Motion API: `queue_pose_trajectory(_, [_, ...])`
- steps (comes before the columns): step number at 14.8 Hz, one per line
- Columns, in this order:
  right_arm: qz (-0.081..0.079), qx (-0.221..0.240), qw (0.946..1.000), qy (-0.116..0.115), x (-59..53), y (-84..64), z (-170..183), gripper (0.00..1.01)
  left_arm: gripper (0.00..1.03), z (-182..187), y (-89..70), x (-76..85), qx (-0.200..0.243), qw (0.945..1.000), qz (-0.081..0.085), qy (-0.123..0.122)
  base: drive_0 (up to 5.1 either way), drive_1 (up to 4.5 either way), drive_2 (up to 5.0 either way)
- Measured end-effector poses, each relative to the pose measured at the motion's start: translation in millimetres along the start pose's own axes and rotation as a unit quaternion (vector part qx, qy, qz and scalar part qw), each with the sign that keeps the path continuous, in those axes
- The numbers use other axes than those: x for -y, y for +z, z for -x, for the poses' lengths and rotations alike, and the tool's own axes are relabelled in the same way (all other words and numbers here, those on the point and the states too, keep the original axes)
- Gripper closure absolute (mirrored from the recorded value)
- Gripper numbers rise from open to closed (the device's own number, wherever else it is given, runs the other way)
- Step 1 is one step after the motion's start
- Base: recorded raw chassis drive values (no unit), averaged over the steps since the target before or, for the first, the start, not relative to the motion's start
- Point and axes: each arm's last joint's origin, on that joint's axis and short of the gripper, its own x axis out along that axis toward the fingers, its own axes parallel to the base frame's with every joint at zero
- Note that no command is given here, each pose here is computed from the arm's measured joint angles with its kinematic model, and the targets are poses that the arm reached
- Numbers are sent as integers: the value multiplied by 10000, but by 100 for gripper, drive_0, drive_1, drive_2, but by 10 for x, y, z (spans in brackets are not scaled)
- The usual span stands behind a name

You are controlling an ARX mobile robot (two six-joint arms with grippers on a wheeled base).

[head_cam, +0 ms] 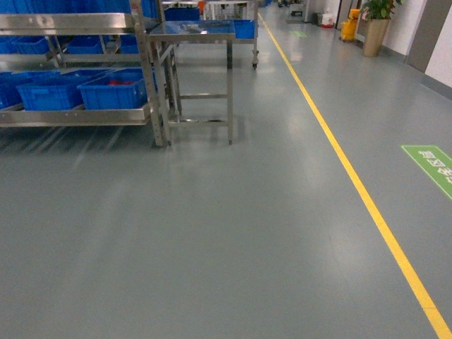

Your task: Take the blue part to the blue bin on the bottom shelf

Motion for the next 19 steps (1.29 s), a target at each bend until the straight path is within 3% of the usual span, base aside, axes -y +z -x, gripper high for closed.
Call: queue_pose_trajectory(19, [0,10,10000,2,0,2,0,3,59,-1,-4,0,-18,10000,-12,2,0,415,-415])
